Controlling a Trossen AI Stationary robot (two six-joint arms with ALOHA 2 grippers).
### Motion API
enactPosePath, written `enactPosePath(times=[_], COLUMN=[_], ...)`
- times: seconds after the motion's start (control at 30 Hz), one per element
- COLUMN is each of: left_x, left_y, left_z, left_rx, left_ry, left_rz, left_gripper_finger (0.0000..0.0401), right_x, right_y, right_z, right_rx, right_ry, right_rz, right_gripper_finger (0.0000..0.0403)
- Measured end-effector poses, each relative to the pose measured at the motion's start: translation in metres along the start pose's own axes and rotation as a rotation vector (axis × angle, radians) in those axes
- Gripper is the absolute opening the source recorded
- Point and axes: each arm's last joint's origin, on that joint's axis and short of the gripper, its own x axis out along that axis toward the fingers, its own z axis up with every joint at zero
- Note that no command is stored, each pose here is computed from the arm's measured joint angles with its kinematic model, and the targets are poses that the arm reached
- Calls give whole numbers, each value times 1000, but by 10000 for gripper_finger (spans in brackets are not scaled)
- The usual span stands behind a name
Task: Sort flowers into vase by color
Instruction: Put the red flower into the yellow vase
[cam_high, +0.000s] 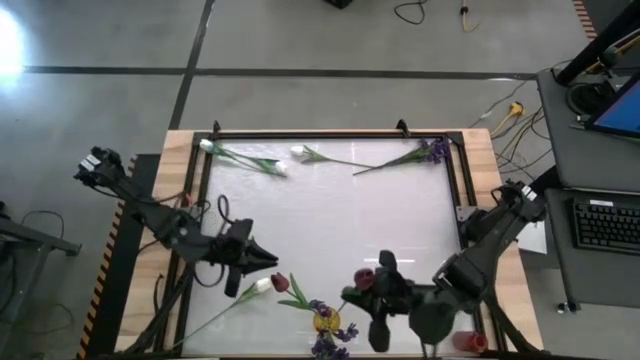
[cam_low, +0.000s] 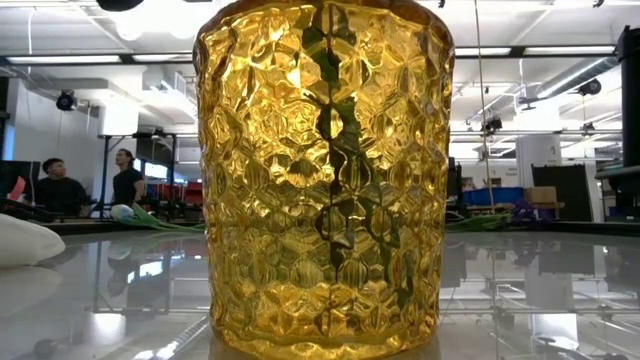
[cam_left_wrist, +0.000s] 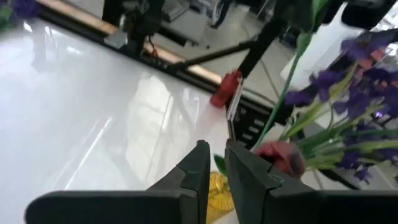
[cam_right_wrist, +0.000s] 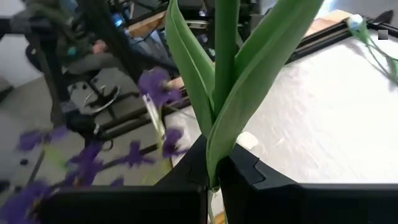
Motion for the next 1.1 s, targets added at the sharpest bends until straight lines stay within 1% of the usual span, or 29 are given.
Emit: enactPosePath(times=[0.17,0.27,0.33,0.4,0.5,0.63,0.73,0.8,0.93,1.1], left_x=[12,17,19,19,11,-8,-22,-29,-38,-45], left_y=[-11,-15,-19,-20,-16,-12,-11,-13,-16,-16], left_z=[-4,-3,0,1,3,17,27,36,51,60], left_rx=[-44,-57,-61,-45,-1,-6,1,2,30,50], left_ry=[23,27,23,49,157,274,339,348,314,286], left_rz=[6,12,9,28,123,256,335,358,398,428], left_gripper_finger=[40,40,40,40,40,40,40,40,40,40], right_x=[6,9,11,14,13,13,15,17,22,30], right_y=[-5,-8,-7,-6,-3,-3,-1,-1,0,0], right_z=[-18,-24,-26,-29,-28,-29,-32,-35,-41,-48], right_rx=[-58,-84,-88,-99,-120,-156,-163,-171,-180,-210], right_ry=[20,12,-3,-15,-21,-15,12,30,40,63], right_rz=[-42,-65,-47,-28,1,9,41,50,49,39], right_gripper_finger=[13,13,13,13,13,13,13,13,13,13])
